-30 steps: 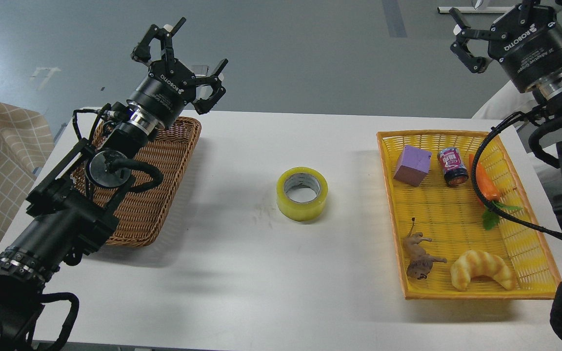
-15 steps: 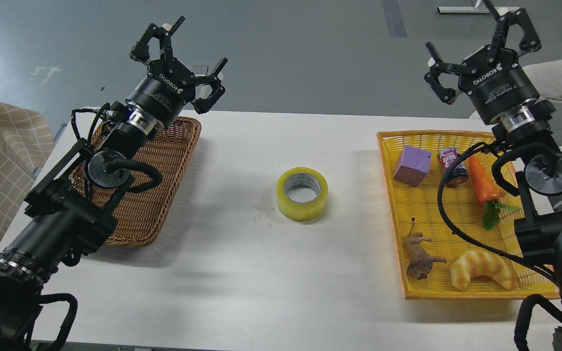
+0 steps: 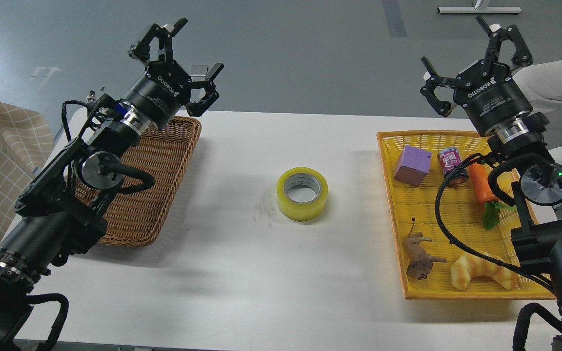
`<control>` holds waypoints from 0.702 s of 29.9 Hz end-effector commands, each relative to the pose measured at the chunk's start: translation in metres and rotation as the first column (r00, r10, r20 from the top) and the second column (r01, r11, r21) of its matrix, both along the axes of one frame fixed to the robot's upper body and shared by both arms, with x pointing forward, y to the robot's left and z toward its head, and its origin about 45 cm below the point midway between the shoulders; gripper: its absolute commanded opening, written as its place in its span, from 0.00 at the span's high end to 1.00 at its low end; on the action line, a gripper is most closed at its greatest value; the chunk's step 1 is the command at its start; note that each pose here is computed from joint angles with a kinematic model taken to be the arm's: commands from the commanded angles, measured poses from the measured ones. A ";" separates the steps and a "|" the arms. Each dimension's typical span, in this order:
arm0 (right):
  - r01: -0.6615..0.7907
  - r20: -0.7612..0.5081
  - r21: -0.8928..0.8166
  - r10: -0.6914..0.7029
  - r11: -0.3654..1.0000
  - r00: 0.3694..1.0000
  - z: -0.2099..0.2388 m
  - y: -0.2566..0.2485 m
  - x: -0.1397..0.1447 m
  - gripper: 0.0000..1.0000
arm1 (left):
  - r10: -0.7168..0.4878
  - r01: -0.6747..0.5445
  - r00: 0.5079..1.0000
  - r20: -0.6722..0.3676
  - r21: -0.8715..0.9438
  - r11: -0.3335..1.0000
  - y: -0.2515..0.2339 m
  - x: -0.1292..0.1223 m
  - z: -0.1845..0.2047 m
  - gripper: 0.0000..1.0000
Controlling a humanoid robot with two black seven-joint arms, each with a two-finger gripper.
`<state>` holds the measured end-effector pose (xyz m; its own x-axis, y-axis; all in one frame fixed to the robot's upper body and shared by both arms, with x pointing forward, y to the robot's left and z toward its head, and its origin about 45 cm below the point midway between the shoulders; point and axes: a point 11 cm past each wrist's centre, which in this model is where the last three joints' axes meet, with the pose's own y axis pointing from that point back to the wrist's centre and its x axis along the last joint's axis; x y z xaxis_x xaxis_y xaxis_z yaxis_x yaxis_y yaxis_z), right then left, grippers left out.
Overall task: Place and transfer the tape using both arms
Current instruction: 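Swing the left gripper from the basket toward the tape roll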
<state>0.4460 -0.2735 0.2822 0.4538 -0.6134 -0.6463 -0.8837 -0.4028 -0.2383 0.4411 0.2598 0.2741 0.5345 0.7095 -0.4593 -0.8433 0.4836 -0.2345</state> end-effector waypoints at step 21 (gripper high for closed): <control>0.025 -0.027 -0.033 -0.026 0.999 0.999 -0.018 -0.019 -0.018 0.00 | -0.104 -0.190 0.890 0.444 0.568 0.801 -0.061 -0.026 0.044 0.02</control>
